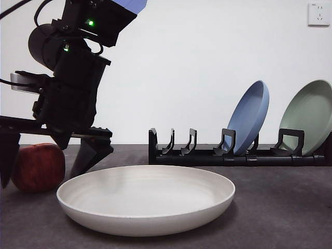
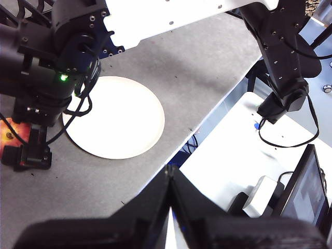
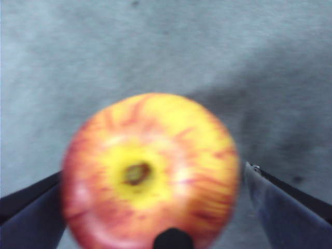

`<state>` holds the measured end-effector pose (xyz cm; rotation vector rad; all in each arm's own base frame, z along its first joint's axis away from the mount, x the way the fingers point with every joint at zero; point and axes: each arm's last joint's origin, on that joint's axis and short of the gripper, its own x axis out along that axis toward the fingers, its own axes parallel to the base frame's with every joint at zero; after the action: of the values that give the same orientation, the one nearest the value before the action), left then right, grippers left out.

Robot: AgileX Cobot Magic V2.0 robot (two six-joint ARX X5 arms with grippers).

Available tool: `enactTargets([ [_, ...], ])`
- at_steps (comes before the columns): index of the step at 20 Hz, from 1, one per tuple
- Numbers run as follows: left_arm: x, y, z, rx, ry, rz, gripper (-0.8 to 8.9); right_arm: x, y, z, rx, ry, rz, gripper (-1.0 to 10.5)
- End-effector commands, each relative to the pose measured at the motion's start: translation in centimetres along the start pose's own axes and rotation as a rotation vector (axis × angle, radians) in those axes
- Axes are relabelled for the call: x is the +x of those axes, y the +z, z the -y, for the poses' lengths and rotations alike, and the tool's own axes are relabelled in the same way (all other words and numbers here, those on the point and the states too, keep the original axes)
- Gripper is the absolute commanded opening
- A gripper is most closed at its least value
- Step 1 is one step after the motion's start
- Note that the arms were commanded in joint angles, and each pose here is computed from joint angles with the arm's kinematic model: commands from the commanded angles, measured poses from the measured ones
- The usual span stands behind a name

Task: Take the yellow plate from the plate rack,put the plate on the table,take the apple from the table,put the apple in the plate

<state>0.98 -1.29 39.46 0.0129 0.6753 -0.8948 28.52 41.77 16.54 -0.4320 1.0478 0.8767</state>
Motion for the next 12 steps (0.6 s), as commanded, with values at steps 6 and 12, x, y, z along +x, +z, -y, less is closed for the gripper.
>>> enactTargets([
  [6,0.1,-0.1,0.0,-0.01,0.006,0.004,-0.12,-0.5,0.2,0.7,0.034,-0.032,0.005,-0.1],
  [12,0.1,-0.1,-0.1,0.002,0.012,0.007,-0.12,-9.7,1.4,0.4,0.025,-0.073,0.087,0.0],
])
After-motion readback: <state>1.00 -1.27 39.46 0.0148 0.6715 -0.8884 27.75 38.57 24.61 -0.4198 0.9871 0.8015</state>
